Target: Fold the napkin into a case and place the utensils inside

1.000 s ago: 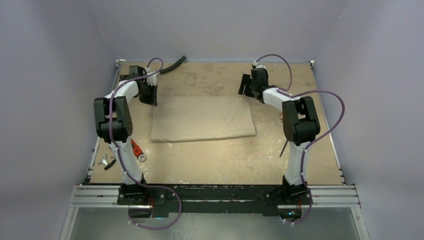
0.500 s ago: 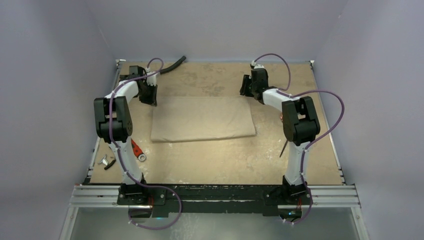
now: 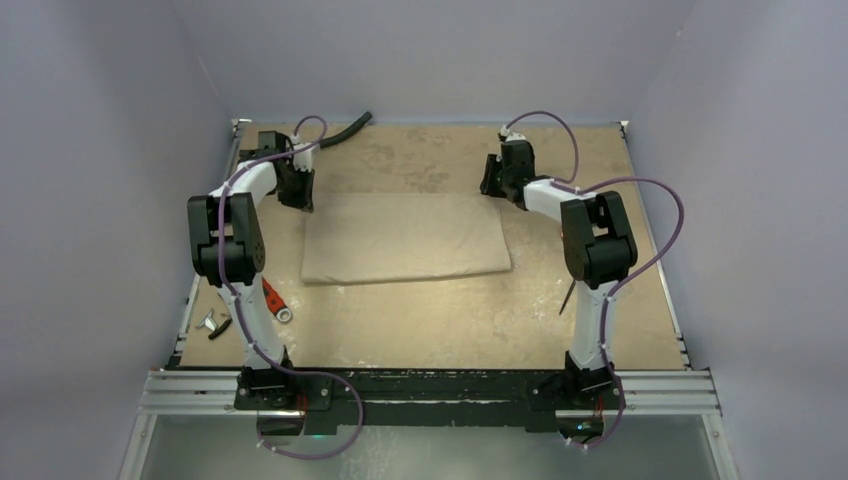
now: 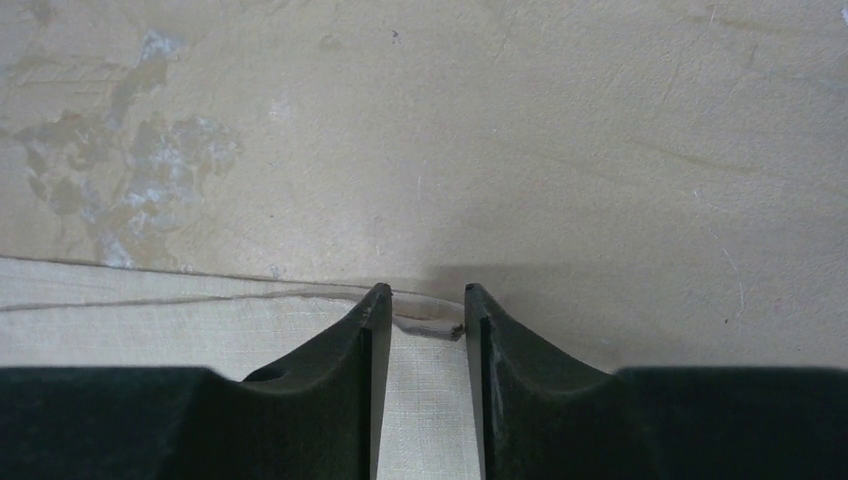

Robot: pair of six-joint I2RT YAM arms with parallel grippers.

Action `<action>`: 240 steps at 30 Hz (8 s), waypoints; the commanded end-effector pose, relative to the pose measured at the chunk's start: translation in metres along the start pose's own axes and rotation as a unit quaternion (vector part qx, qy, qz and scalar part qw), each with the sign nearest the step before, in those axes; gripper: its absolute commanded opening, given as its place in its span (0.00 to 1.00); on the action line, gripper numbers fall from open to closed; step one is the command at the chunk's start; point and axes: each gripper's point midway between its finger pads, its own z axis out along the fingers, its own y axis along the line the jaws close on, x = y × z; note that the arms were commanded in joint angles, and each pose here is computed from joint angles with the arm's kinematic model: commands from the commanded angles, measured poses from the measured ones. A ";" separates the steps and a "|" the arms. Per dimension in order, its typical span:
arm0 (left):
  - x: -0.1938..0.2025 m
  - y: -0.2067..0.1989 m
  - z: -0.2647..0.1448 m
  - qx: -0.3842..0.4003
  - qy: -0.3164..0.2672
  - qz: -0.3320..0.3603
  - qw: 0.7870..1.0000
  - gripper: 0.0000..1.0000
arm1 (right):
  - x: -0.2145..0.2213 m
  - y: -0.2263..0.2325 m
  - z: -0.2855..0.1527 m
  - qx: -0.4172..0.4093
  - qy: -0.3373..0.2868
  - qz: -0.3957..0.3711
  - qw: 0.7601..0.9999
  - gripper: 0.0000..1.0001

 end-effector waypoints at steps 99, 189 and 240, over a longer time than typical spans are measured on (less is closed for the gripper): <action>-0.068 -0.004 0.002 -0.067 -0.096 0.025 0.993 0.00 | -0.034 -0.003 -0.025 0.007 -0.061 -0.003 0.998 0.00; 0.126 -0.163 0.003 0.123 0.095 0.273 0.949 0.51 | 0.129 0.151 -0.113 -0.170 0.118 0.079 0.975 0.02; 0.130 -0.139 0.002 0.062 0.104 0.302 0.946 0.40 | 0.135 0.044 -0.199 -0.194 0.198 0.134 0.951 0.08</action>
